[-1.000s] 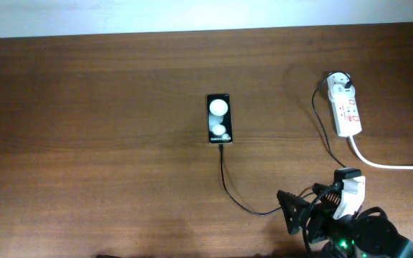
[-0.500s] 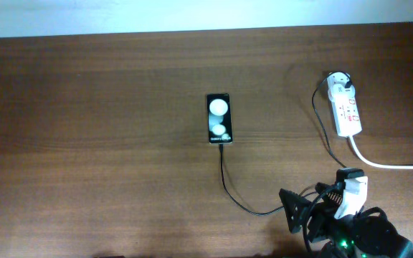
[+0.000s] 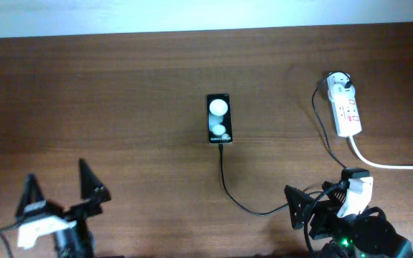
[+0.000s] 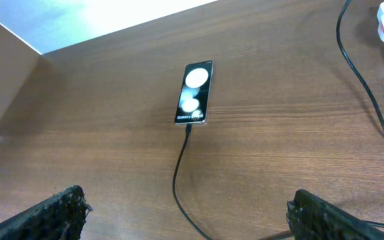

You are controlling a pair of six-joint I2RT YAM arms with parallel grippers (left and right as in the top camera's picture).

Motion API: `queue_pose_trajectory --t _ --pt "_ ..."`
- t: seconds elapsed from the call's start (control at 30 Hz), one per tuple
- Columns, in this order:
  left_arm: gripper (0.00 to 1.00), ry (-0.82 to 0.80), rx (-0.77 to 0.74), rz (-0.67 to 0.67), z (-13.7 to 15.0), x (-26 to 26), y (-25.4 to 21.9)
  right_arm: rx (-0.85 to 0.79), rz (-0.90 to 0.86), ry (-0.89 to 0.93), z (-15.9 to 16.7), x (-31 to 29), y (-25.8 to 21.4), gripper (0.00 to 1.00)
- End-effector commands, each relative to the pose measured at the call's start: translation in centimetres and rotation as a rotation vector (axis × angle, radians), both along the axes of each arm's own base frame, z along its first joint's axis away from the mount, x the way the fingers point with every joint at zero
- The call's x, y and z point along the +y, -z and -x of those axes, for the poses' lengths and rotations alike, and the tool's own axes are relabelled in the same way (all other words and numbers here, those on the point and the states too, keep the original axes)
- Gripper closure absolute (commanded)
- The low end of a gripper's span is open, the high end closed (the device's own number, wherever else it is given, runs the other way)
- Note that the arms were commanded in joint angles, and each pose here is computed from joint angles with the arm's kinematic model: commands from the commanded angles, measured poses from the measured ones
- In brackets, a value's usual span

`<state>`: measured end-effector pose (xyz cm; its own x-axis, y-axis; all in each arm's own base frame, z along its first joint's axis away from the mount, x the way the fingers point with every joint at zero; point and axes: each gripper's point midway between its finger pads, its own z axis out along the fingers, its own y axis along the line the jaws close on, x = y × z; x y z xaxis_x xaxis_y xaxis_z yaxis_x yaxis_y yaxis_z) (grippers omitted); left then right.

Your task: Plug charger to phone and switch on socket

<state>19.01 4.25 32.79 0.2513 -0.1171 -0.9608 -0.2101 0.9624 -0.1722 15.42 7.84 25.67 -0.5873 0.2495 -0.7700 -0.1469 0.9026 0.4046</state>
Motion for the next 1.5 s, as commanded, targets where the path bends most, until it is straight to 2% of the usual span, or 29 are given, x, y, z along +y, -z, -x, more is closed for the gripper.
queue_pose_trajectory --t 0.0,0.07,0.17,0.3,0.43,0.5,0.53,0.6,0.67,0.7,0.8,0.9,0.97,1.07,1.13,1.27,1.37,1.47 --pt "0.01 0.008 0.087 0.005 -2.3 -0.1 5.2 -0.012 0.001 0.017 -0.1 -0.3 -0.2 0.01" --pt "0.01 0.008 0.094 0.005 -3.9 -0.1 8.6 -0.011 0.002 0.017 -0.1 -0.4 -0.2 0.01" --pt "0.01 0.112 0.133 -0.011 -5.4 -1.8 13.0 0.026 0.04 0.017 0.4 -0.8 0.9 0.01" --pt "0.01 0.087 0.279 0.002 -5.4 -1.4 16.5 0.029 0.04 0.014 0.4 -0.8 0.9 0.01" --pt "0.01 0.086 0.298 0.003 -5.4 -1.4 17.0 0.029 0.04 0.014 0.4 -0.8 0.9 0.0" --pt "0.01 0.086 0.298 0.003 -5.4 -1.4 17.0 0.032 0.04 0.016 0.4 -0.8 1.0 0.22" --pt "0.01 0.086 0.298 0.003 -5.4 -1.4 17.0 0.041 0.046 0.012 0.6 -0.9 1.2 0.43" --pt "0.01 0.086 0.298 0.003 -5.4 -1.4 17.0 0.054 0.029 0.024 0.6 -0.9 1.3 0.57" --pt "0.01 0.086 0.298 0.003 -5.4 -1.4 17.0 0.054 0.062 0.061 0.1 -1.4 2.0 0.77" --pt "0.01 0.087 0.298 0.003 -5.4 -1.4 17.0 0.06 0.07 0.098 -0.5 -1.4 2.8 0.78" --pt "0.01 0.087 0.298 0.003 -5.4 -1.4 17.0 0.072 0.063 0.22 -2.9 -0.9 4.6 0.94" --pt "0.01 0.086 0.298 0.003 -5.4 -1.4 17.0 0.091 0.102 0.264 -5.7 0.7 5.1 0.96" --pt "0.01 0.086 0.298 0.003 -5.4 -1.4 17.0 0.184 0.156 0.344 -8.1 0.6 5.9 0.96" --pt "0.01 0.086 0.298 0.003 -5.4 -1.4 17.0 0.367 0.08 0.42 -12.2 0.0 5.4 0.96" --pt "0.01 0.087 0.298 0.003 -5.4 -1.4 17.0 0.499 0.028 0.538 -14.2 -3.3 4.6 0.96" --pt "0.01 0.086 0.298 0.003 -5.4 -1.4 17.0 0.592 -0.007 0.741 -17.6 -11.4 3.5 0.96" --pt "0.01 0.087 0.298 0.003 -5.4 -1.4 17.0 0.694 -0.034 0.921 -20.3 -19.8 6.2 0.96" --pt "0.01 0.086 0.298 0.003 -5.4 -1.4 17.0 0.73 -0.082 0.859 -24.1 -22.1 10.9 0.96"
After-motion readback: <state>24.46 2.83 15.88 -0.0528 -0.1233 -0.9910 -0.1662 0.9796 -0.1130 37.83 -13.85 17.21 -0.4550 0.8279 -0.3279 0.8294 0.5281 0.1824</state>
